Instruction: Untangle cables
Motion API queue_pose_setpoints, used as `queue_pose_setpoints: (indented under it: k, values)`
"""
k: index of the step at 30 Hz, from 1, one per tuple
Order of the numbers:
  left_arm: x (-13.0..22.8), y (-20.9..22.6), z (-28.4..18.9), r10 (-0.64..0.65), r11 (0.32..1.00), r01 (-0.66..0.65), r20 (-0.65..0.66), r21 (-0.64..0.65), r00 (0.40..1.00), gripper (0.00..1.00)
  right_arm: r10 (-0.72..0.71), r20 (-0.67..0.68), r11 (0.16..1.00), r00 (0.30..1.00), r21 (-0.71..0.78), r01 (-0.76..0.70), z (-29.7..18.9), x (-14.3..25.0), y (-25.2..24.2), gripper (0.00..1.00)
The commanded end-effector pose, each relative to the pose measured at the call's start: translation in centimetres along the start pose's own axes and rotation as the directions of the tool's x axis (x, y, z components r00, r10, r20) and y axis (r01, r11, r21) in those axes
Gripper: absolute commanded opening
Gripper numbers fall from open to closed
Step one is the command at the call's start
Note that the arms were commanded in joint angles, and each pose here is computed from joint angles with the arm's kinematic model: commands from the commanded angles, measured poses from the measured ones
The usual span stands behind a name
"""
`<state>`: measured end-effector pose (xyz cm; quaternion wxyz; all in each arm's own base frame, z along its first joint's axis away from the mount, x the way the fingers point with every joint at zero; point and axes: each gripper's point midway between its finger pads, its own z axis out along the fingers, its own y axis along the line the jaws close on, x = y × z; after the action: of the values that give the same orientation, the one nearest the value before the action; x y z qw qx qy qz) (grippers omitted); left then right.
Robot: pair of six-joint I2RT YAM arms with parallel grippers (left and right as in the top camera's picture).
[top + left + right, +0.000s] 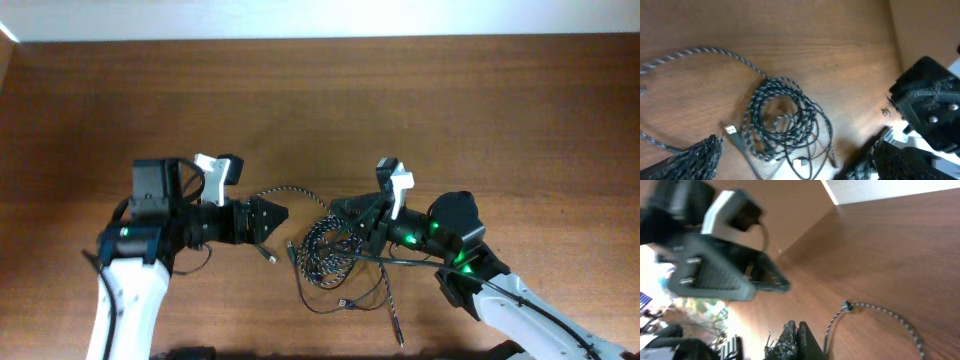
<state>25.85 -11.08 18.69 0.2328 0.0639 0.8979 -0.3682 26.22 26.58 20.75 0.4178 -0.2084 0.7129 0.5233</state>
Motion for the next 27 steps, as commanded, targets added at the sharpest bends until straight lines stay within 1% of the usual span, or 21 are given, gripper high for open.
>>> queue_pose_setpoints:
  k: [1,3,4,7,8,10,11,12,13,15,16,17,18,19,20,21,22,23,24,26,27]
  values:
    - [1.0,-1.7,-3.4,0.150,0.979,-0.135,0.091,-0.153,0.984,0.99,-0.008,0.053,0.998,0.999,0.065,0.005,0.0,-1.2,-0.9,0.04]
    - [3.4,-0.7,-2.7,0.008,0.989,0.005,0.088,-0.146,0.996,1.00,-0.001,0.071,0.993,0.997,0.122,-0.008,-0.1,-1.4,-1.9,0.07]
    - [4.8,1.2,-0.8,-0.156,0.977,0.166,0.088,-0.134,0.984,1.00,0.018,0.078,0.982,0.997,0.188,-0.032,-0.4,-1.3,-3.4,0.11]
    - [10.1,3.0,2.8,-0.352,0.928,0.345,-0.024,-0.137,0.936,0.96,0.162,0.000,0.929,0.987,0.337,-0.152,-2.4,1.6,-7.7,0.30]
    - [10.9,2.9,3.7,-0.459,0.881,0.451,-0.027,-0.144,0.888,0.83,0.179,0.009,0.915,0.984,0.365,-0.170,-3.1,1.6,-8.6,0.32]
    - [13.5,4.5,5.3,-0.753,0.620,0.738,0.064,-0.265,0.655,0.32,0.194,0.017,0.904,0.981,0.386,-0.185,-3.6,1.6,-9.3,0.36]
    - [13.4,3.6,6.8,-0.777,0.600,0.765,0.058,-0.231,0.627,0.31,0.206,0.007,0.899,0.979,0.393,-0.192,-3.6,2.0,-9.4,0.38]
    - [12.7,3.2,7.6,-0.767,0.613,0.761,0.071,-0.211,0.638,0.49,0.228,-0.009,0.890,0.974,0.406,-0.205,-3.8,2.6,-9.6,0.39]
    - [11.7,3.2,9.1,-0.788,0.576,0.794,0.123,-0.195,0.603,0.63,0.244,-0.021,0.884,0.969,0.415,-0.214,-3.9,3.1,-9.7,0.39]
    - [10.0,3.2,11.9,-0.769,0.606,0.780,0.135,-0.157,0.624,0.60,0.277,-0.043,0.870,0.960,0.435,-0.231,-4.1,4.1,-9.9,0.39]
    - [9.9,3.5,13.7,-0.782,0.595,0.789,0.114,-0.151,0.612,0.55,0.289,-0.052,0.865,0.956,0.443,-0.238,-4.2,4.5,-10.0,0.40]
    - [9.5,3.0,15.6,-0.815,0.568,0.816,0.062,-0.106,0.576,0.54,0.295,-0.056,0.862,0.954,0.446,-0.241,-4.3,4.7,-10.0,0.40]
    - [8.4,2.8,17.7,-0.798,0.600,0.799,0.040,-0.038,0.601,0.51,0.295,-0.056,0.862,0.954,0.446,-0.241,-4.3,4.7,-10.0,0.40]
    - [8.7,2.9,18.6,-0.793,0.608,0.793,0.031,-0.038,0.609,0.15,0.310,-0.067,0.857,0.948,0.451,-0.248,-4.4,5.1,-10.0,0.40]
    - [9.8,3.3,19.5,-0.763,0.644,0.762,0.012,-0.068,0.646,0.00,0.358,-0.108,0.846,0.927,0.457,-0.274,-4.6,6.5,-9.8,0.40]
    - [8.3,2.3,19.5,-0.685,0.728,0.685,0.022,0.001,0.728,0.00,0.388,-0.129,0.835,0.913,0.469,-0.288,-4.9,7.4,-9.8,0.40]
    - [4.9,0.1,19.1,-0.541,0.838,0.528,0.083,0.142,0.837,0.00,0.421,-0.179,0.853,0.889,0.412,-0.321,-4.6,8.2,-8.4,0.39]
    - [2.2,0.1,17.7,-0.506,0.857,0.474,0.161,0.200,0.847,0.00,0.440,-0.251,0.884,0.863,0.291,-0.366,-4.1,8.6,-5.8,0.40]
    - [0.0,0.8,15.8,-0.501,0.860,0.454,0.219,0.233,0.837,0.00,0.455,-0.275,0.882,0.847,0.270,-0.386,-4.2,9.0,-5.2,0.42]
    - [-3.2,0.9,12.3,-0.504,0.855,0.421,0.293,0.304,0.812,0.00,0.497,-0.293,0.857,0.817,0.310,-0.411,-4.6,10.1,-5.4,0.47]
    - [-4.6,0.1,10.0,-0.490,0.855,0.378,0.315,0.356,0.813,0.00,0.506,-0.296,0.852,0.810,0.318,-0.416,-4.8,10.3,-5.4,0.55]
